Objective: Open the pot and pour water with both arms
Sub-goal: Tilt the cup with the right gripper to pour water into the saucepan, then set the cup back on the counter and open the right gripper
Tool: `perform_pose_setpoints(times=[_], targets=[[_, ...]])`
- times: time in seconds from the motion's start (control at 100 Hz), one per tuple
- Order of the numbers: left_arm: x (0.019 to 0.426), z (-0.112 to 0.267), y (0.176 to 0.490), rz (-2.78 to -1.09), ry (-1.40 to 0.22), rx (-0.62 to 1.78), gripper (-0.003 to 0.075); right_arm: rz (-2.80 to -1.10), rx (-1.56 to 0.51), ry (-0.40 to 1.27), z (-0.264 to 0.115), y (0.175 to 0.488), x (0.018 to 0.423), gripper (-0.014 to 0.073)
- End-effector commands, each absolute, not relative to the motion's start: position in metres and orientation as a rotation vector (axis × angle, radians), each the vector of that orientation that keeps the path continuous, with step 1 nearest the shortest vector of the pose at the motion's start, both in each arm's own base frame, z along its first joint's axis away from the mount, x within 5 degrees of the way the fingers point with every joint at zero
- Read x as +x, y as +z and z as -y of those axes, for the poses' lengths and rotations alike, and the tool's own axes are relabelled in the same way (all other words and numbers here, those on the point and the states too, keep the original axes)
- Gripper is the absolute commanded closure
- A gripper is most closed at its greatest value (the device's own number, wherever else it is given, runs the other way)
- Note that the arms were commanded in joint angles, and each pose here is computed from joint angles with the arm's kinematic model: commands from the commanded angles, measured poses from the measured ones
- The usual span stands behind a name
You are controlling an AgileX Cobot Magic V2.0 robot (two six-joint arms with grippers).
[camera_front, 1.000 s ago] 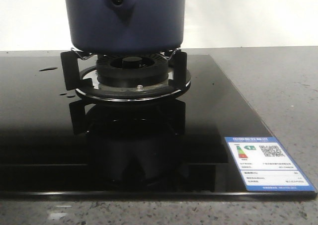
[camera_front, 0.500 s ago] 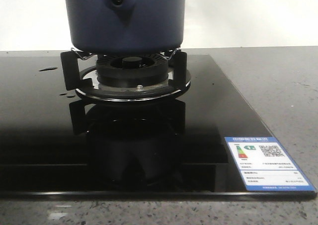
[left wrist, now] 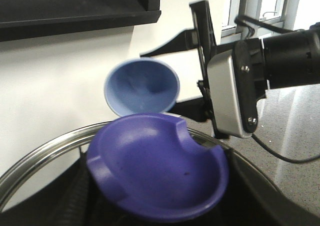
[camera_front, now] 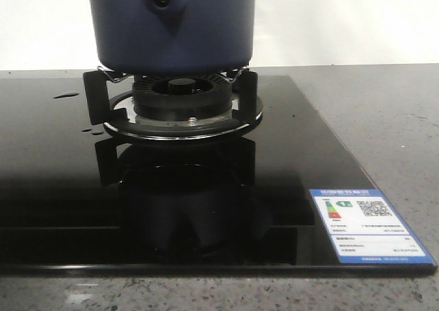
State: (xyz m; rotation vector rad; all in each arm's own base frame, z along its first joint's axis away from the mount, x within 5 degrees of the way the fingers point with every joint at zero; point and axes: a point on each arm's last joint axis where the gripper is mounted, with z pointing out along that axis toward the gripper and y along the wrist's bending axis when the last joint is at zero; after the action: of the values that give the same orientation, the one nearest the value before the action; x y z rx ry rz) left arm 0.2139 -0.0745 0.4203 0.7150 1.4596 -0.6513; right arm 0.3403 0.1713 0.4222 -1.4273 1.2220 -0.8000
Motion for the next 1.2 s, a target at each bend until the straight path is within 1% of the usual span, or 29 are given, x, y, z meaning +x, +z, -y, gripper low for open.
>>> perform_pose_setpoints(times=[0.0,0.1,0.19,0.38,0.44,0.53,0.65,0.72,0.9,0.98,1.0,1.01,1.02,1.1,1.19], targets=[[0.204,0.074,0.441,-1.374,-0.711,0.655,0.0428,-1.270,-1.252,-0.670,-0.164,0.459,0.316,0.0496],[0.204,0.074,0.441,-1.374,-0.711,0.655,0.0428,-1.373,-1.118,-0.487,-0.159,0.469,0.302,0.0496],[0.204,0.075,0.441,-1.372,-0.716,0.660,0.0428,-1.428,-1.038,-0.377,-0.148,0.480,0.287,0.0496],[0.201,0.082,0.441,-1.364,-0.743,0.684,0.0428,-1.520,-0.875,-0.246,-0.111,0.495,0.263,0.0496],[0.200,0.084,0.441,-1.361,-0.751,0.691,0.0428,-1.548,-0.819,-0.225,-0.096,0.494,0.257,0.0496],[0.199,0.086,0.441,-1.358,-0.759,0.699,0.0428,-1.581,-0.745,-0.212,-0.076,0.483,0.245,0.0496],[0.199,0.087,0.441,-1.357,-0.764,0.703,0.0428,-1.562,-0.626,-0.214,-0.053,0.455,0.228,0.0496],[0.199,0.087,0.441,-1.357,-0.764,0.703,0.0428,-1.533,-0.529,-0.201,-0.042,0.433,0.217,0.0496],[0.199,0.087,0.441,-1.357,-0.764,0.703,0.0428,-1.497,-0.282,-0.160,-0.023,0.356,0.194,0.0496],[0.199,0.087,0.441,-1.357,-0.764,0.703,0.0428,-1.540,-0.174,-0.145,-0.016,0.317,0.188,0.0496],[0.199,0.087,0.441,-1.357,-0.764,0.703,0.0428,-1.544,-0.138,-0.139,-0.014,0.312,0.187,0.0496],[0.199,0.087,0.441,-1.357,-0.764,0.703,0.0428,-1.562,-0.118,-0.137,-0.013,0.304,0.186,0.0496],[0.199,0.087,0.441,-1.357,-0.764,0.703,0.0428,-1.557,-0.106,-0.135,-0.012,0.304,0.186,0.0496],[0.199,0.087,0.441,-1.357,-0.764,0.703,0.0428,-1.634,-0.038,-0.128,-0.008,0.276,0.181,0.0496],[0.199,0.087,0.441,-1.357,-0.764,0.703,0.0428,-1.691,-0.043,-0.132,-0.007,0.259,0.178,0.0496]])
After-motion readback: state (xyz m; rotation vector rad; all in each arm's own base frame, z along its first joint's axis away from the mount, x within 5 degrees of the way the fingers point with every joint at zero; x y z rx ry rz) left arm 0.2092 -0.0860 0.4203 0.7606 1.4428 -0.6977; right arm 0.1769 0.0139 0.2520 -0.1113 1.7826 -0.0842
